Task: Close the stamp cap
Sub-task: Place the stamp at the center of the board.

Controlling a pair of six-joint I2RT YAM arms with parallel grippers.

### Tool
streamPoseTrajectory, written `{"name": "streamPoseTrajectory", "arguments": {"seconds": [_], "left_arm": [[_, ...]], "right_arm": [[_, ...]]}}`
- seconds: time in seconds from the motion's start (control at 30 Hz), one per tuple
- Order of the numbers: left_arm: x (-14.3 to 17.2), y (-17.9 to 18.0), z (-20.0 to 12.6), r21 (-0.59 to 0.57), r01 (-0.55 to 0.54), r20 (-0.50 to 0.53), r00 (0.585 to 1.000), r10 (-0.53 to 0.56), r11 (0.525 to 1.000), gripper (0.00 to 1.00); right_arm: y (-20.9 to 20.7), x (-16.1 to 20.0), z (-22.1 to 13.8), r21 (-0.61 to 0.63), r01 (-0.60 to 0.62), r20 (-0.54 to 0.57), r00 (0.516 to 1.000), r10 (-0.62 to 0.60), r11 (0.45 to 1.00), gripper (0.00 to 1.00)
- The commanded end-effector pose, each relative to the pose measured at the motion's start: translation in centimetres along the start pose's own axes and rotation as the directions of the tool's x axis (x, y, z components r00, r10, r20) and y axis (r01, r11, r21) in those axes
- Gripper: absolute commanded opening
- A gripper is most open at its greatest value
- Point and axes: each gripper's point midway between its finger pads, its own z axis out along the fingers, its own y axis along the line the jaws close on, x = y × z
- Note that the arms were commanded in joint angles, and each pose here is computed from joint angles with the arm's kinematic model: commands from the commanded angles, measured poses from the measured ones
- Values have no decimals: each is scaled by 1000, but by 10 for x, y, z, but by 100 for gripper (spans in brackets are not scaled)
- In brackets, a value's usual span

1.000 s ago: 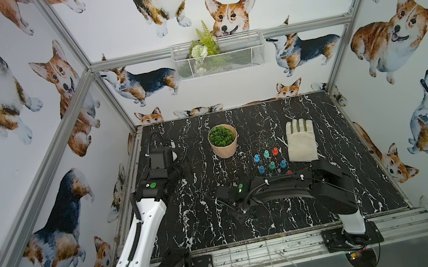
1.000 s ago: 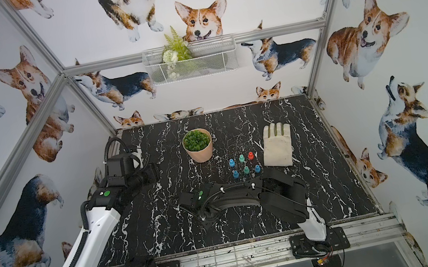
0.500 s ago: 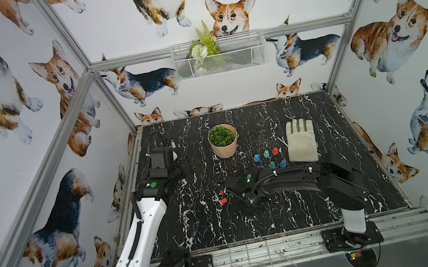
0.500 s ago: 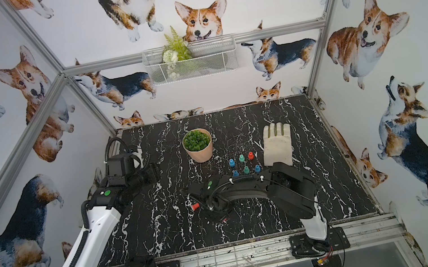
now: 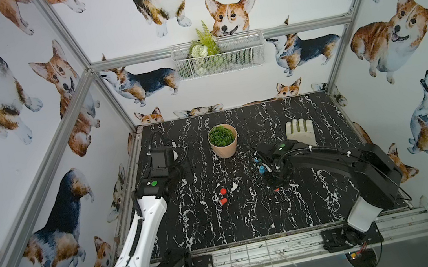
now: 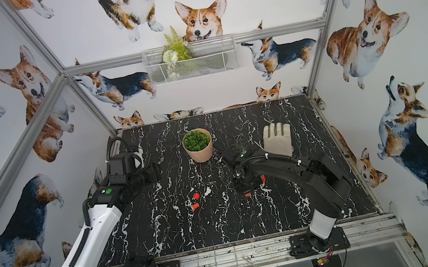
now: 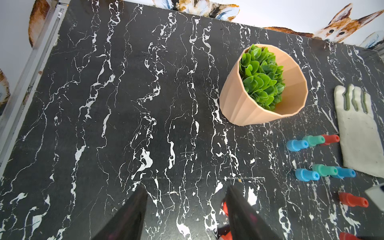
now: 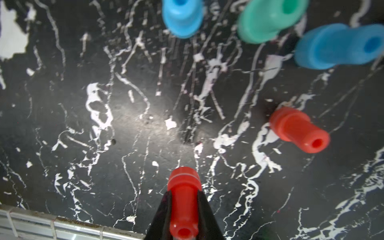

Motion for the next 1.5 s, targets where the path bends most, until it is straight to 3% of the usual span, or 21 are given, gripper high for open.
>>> {"name": "streamPoseTrajectory", "arguments": {"seconds": [0.0,0.67,0.87,1.13,1.47], "left_arm": [[-1,0,1,1,-7,1,1000,7,1000,64],[1,1,5,-5,-9,-15,1000,9,1000,64],[1,1,5,-8,-8,-14,1000,8,1000,64],[1,1,6,-7,-9,-16,1000,9,1000,64],[2,1,6,-7,-10,-20,1000,10,1000,64]], "right_arm": [[-19,-18,1,20,-24,57,998,22,1000,0],[-31,-55,39,63,-18,69,998,14,998,3],[-35,-50,49,82,-15,45,999,11,997,11],[-31,-52,35,59,-24,63,998,20,998,26],[-30,-56,21,52,-23,76,997,19,998,31]]}}
